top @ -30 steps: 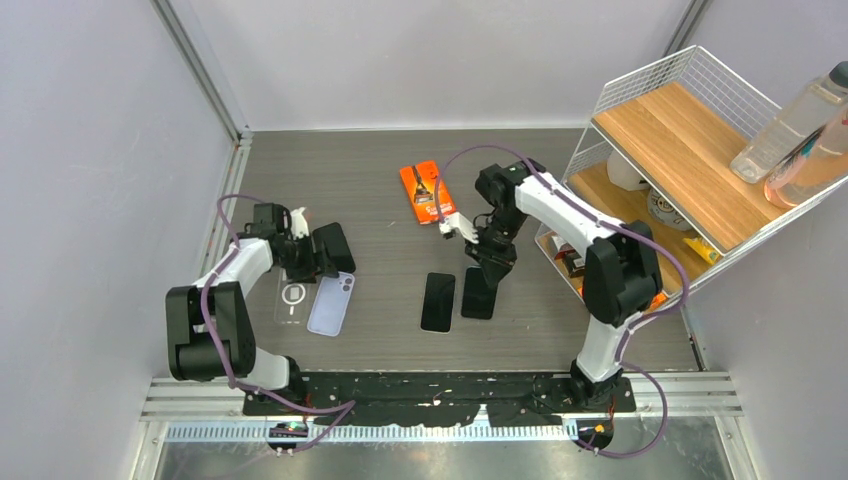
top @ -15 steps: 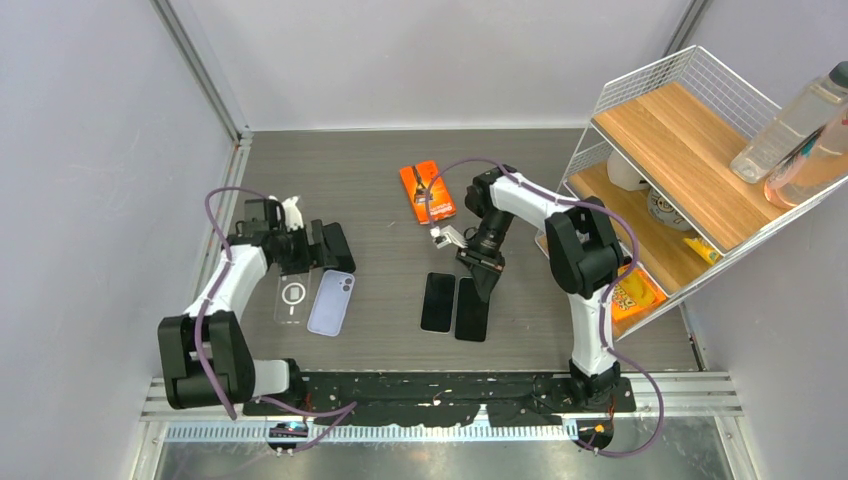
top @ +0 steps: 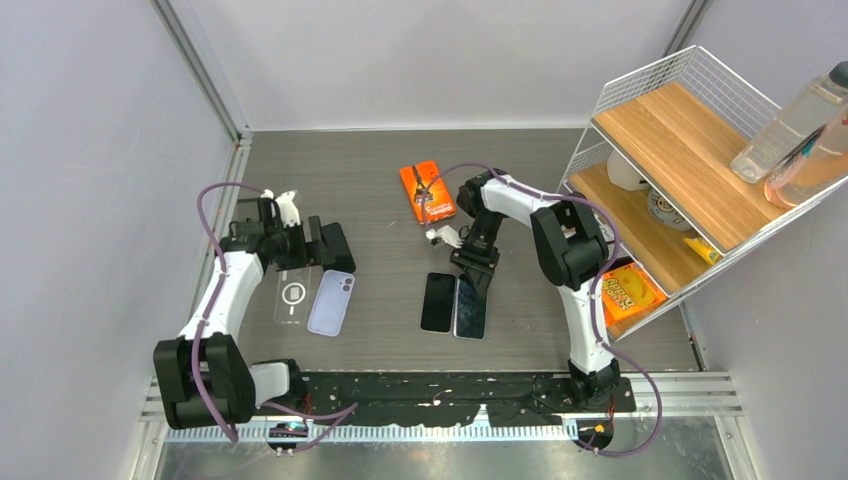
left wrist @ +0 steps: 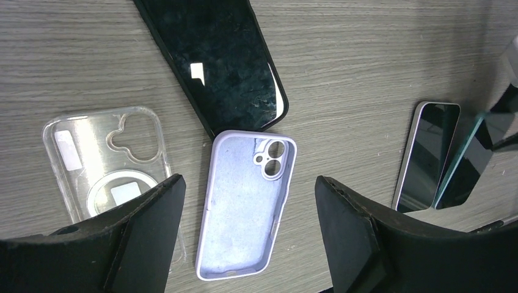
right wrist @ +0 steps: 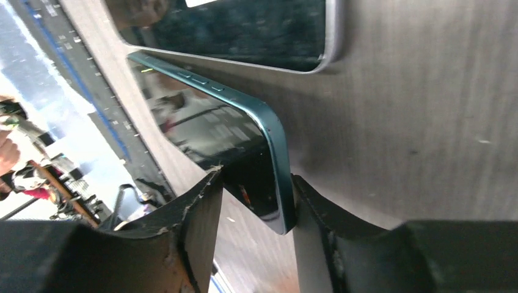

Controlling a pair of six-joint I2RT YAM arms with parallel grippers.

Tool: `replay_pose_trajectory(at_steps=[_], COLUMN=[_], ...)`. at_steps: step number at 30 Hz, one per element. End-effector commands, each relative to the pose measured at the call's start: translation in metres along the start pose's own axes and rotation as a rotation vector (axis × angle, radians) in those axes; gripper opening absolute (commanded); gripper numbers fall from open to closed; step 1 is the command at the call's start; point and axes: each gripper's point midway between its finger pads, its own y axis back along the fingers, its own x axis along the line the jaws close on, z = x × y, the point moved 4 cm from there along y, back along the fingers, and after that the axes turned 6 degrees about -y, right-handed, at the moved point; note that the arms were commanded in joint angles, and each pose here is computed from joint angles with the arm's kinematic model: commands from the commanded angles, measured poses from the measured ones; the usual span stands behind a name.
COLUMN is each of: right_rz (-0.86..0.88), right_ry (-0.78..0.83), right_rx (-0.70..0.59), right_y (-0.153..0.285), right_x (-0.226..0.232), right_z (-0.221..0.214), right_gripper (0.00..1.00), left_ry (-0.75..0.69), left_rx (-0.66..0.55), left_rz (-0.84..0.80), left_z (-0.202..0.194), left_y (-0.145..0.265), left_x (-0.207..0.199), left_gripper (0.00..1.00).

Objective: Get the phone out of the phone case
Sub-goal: Place the phone at the center of the board, then pick up the phone at the center of the board.

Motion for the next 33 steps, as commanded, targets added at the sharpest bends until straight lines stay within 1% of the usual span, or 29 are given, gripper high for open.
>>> replay_pose_trajectory(at_steps=[1, 5, 8, 10, 12, 14, 15, 16, 17, 18, 19, 20, 21, 22, 23, 24, 25, 26, 27, 28, 29, 30, 31, 32, 33], right_rz=[-0.196, -0.225, -0.244, -0.268, -0.296, -0.322, -0.334, -0.362, -0.379, -0.422, -0.444, -0.491, -0.505, -0.548, -0.559, -0.596, -0.595, -0.627, -0.621, -0.620, -0.592, -0.583, -0.565, -0.565, -0.574], right_ry=[0.059, 0.050, 0.048, 0.052, 0.062, 0.081, 0.091, 0.110, 0.131, 0.140, 0.165, 0.164, 0.189, 0.190, 0.213, 0.205, 0.186, 0.186, 0.140, 0.136, 0.083, 0.081, 0.037, 0.045, 0.028], right_rx=[-0.026, -0.023, -0.047, -0.082, -0.124, -0.177, -0.196, -0.235, -0.253, -0.306, -0.326, -0.388, -0.410, -0.471, -0.494, -0.560, -0.589, -0.661, -0.682, -0.746, -0.761, -0.818, -0.818, -0.858, -0.879], right_y=[0.011, 0.013, 0.020, 0.031, 0.043, 0.053, 0.057, 0.063, 0.063, 0.072, 0.071, 0.080, 0.078, 0.086, 0.083, 0.090, 0.085, 0.096, 0.087, 0.099, 0.090, 0.103, 0.091, 0.099, 0.097], right_x=[-0.033, -0.037, -0.034, -0.031, -0.026, -0.016, -0.012, -0.003, 0.004, 0.010, 0.019, 0.024, 0.034, 0.039, 0.050, 0.054, 0.063, 0.068, 0.070, 0.078, 0.078, 0.086, 0.082, 0.091, 0.089], right_z=[0.017, 0.018, 0.022, 0.028, 0.036, 0.046, 0.051, 0.061, 0.069, 0.081, 0.091, 0.104, 0.115, 0.129, 0.141, 0.158, 0.169, 0.186, 0.197, 0.213, 0.224, 0.238, 0.247, 0.259, 0.269], right_gripper=[0.54, 0.59, 0.64, 0.73, 0.78, 0.86, 0.88, 0.93, 0.95, 1.00, 0.98, 0.96, 0.96, 0.96, 0.96, 0.96, 0.96, 0.95, 0.96, 0.96, 0.96, 0.96, 0.95, 0.95, 0.95], left_ry=[-0.046, -0.053, -0.061, -0.065, -0.068, -0.077, -0.085, -0.095, -0.104, -0.111, -0.116, -0.122, -0.124, -0.126, -0.128, -0.126, -0.124, -0.119, -0.109, -0.100, -0.088, -0.087, -0.091, -0.093, -0.097], left_rx=[-0.050, -0.062, -0.071, -0.083, -0.095, -0.111, -0.118, -0.124, -0.131, -0.141, -0.149, -0.161, -0.169, -0.178, -0.184, -0.192, -0.200, -0.204, -0.209, -0.213, -0.224, -0.230, -0.236, -0.243, -0.254], left_rz=[0.000, 0.003, 0.010, 0.015, 0.022, 0.032, 0.043, 0.056, 0.072, 0.097, 0.122, 0.148, 0.171, 0.193, 0.207, 0.225, 0.235, 0.243, 0.255, 0.265, 0.272, 0.280, 0.289, 0.300, 0.311], left_z=[0.013, 0.015, 0.017, 0.020, 0.023, 0.027, 0.028, 0.030, 0.031, 0.032, 0.033, 0.034, 0.034, 0.034, 0.033, 0.033, 0.031, 0.029, 0.027, 0.024, 0.022, 0.019, 0.017, 0.014, 0.012], left_y=[0.011, 0.013, 0.014, 0.016, 0.019, 0.022, 0.024, 0.026, 0.028, 0.031, 0.033, 0.036, 0.039, 0.041, 0.044, 0.047, 0.049, 0.051, 0.055, 0.057, 0.061, 0.066, 0.070, 0.074, 0.080], left_x=[-0.002, -0.002, -0.002, 0.000, 0.001, 0.003, 0.005, 0.007, 0.009, 0.012, 0.016, 0.019, 0.023, 0.026, 0.028, 0.031, 0.033, 0.036, 0.039, 0.042, 0.045, 0.048, 0.051, 0.054, 0.056], left_gripper=[0.81, 0.81, 0.81, 0.82, 0.82, 0.82, 0.83, 0.84, 0.86, 0.90, 0.93, 0.96, 0.99, 0.99, 0.99, 1.00, 0.99, 0.99, 1.00, 0.99, 0.99, 0.99, 1.00, 1.00, 1.00])
